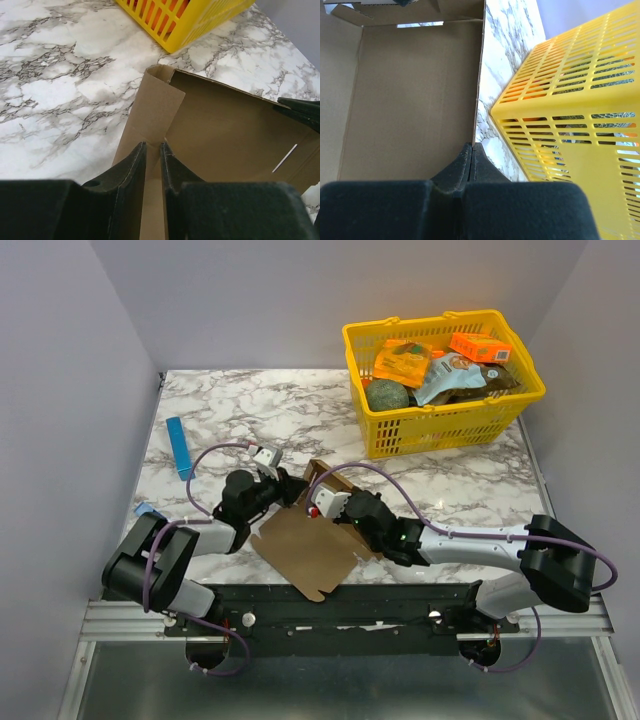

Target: Fold the paper box

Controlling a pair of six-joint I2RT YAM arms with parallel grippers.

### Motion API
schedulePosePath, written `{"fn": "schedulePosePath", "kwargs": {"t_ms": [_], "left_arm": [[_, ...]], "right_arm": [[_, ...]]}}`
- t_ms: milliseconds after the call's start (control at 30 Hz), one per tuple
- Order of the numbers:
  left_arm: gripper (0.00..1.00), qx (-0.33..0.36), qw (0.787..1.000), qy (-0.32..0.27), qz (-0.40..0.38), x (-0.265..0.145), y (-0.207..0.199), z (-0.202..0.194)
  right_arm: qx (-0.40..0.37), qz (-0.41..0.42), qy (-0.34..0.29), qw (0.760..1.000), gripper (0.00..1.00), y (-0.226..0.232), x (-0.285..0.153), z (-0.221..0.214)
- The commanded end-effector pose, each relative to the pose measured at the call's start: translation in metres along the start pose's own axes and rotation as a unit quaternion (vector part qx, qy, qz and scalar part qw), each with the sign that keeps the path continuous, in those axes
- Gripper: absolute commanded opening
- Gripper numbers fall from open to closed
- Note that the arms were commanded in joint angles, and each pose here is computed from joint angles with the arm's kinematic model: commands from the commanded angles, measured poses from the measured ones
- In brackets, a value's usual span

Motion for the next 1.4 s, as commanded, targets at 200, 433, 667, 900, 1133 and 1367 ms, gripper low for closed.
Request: {"fn": "schedulePosePath", "kwargs": {"t_ms": [200,433,667,900,1133,1367], "left_arm": [[0.62,0.004,0.999,-0.024,0.034,-0.010,0.009,0.013],[0.88,0.016,0.998,-0.057,0.036,-0.031,0.022,0.044],[0.88,-0.033,0.992,-0.055,0.110,-0.021,0.062,0.053],[0.85,-0.064,0.990,-0.006,0.126,0.005,0.091,0.042],[0.80,-0.075,0.995,0.047,0.055,0.010,0.061,0.014],[0.77,-0.082,0.994,0.038,0.054,-0.005,0.041,0.000]], "right_arm": [[0.018,0.013,-0.028,0.999,0.01,0.001,-0.007,0.002],[0.011,0.009,-0.024,1.000,0.01,0.002,-0.007,-0.001],[0.012,0.013,-0.023,1.000,0.01,0.002,-0.007,-0.001],[0.013,0.015,-0.023,1.000,0.01,0.003,-0.006,-0.001],[0.002,0.009,-0.018,1.000,0.01,0.004,-0.003,-0.001],[-0.028,-0.002,-0.012,1.000,0.01,0.000,0.002,0.005]]}}
Point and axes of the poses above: each gripper's point midway between its finger pads, its own x axis out along the fingers, its own y axis along the line the jaws close on, z = x × y, the point moved 8 cm from there along -x, back along the fingers, and after that the axes turned 6 degrees about x, right-handed, at the moved point
